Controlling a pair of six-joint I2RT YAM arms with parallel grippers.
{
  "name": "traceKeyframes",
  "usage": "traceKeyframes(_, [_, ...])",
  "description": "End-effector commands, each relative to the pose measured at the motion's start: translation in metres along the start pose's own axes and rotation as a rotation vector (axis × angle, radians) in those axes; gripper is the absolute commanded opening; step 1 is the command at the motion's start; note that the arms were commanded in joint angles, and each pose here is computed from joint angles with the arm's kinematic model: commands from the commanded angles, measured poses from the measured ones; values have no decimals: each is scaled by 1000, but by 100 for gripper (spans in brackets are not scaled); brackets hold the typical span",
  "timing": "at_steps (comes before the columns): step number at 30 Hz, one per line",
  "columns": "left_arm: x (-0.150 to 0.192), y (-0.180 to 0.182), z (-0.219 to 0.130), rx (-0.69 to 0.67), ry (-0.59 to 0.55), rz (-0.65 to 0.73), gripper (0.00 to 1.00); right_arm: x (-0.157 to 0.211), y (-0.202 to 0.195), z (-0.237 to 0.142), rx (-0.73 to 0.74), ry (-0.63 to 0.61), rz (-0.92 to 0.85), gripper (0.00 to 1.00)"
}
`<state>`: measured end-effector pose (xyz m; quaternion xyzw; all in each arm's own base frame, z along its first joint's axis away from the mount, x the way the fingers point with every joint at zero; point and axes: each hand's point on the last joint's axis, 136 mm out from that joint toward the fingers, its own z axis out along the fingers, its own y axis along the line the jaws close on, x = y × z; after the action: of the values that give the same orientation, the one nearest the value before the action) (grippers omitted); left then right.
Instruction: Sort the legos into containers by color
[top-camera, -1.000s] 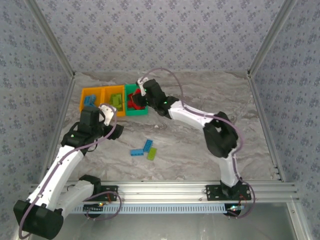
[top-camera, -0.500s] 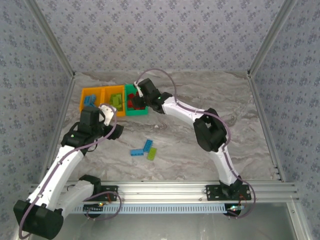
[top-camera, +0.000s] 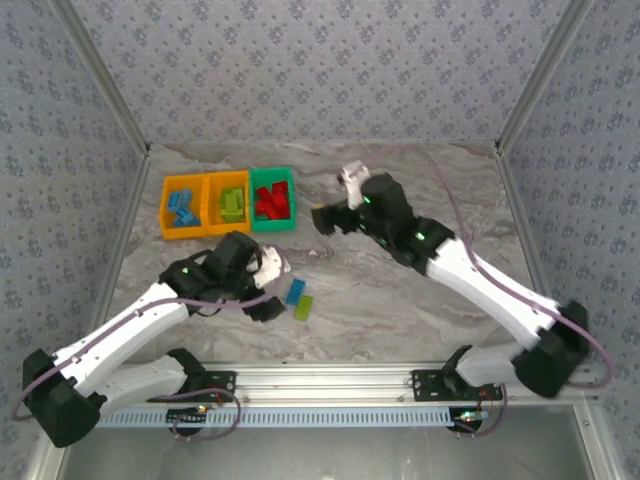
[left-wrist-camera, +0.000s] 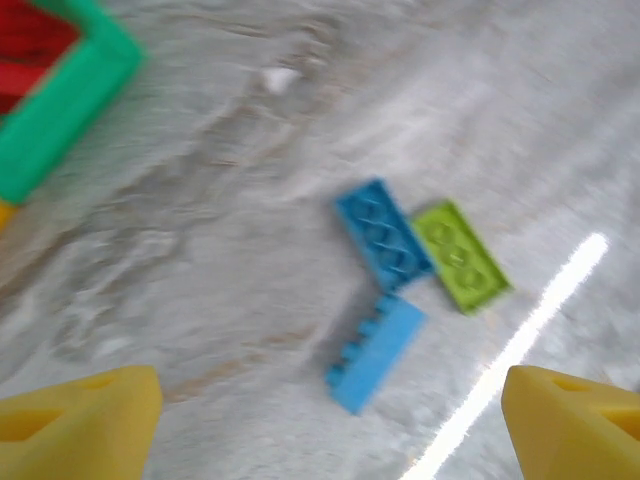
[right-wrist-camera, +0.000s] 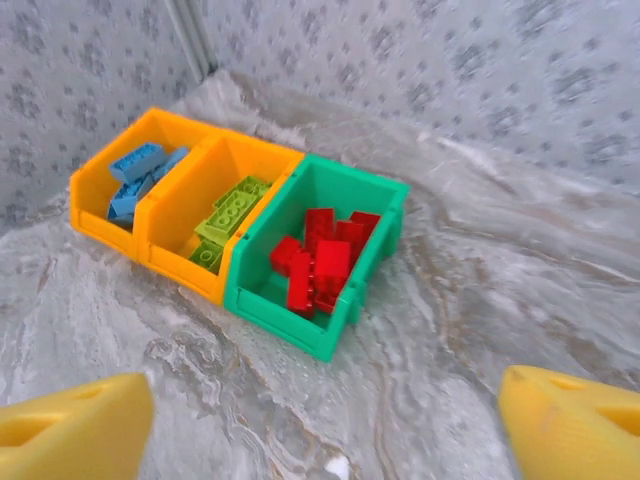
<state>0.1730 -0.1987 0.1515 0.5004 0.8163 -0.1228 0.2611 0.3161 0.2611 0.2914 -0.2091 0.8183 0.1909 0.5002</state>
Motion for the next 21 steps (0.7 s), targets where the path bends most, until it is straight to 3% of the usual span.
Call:
traceKeyframes(1, [30, -22, 14, 58, 109, 212, 91, 44, -22, -23, 30, 70, 83, 100])
traceKeyframes(3, [37, -22, 26, 57, 122, 281, 91, 47, -25, -40, 8, 47, 128, 100])
traceKeyframes(12, [38, 4, 78, -50, 195, 254, 83, 46, -26, -70, -22, -19, 146, 100])
traceKeyframes(16, [50, 9, 100, -53, 264, 254, 70, 43, -18, -74, -67, -5, 143, 100])
traceKeyframes(21, [60, 9, 111, -12, 309, 225, 47, 44, -19, -80, -61, 11, 139, 100])
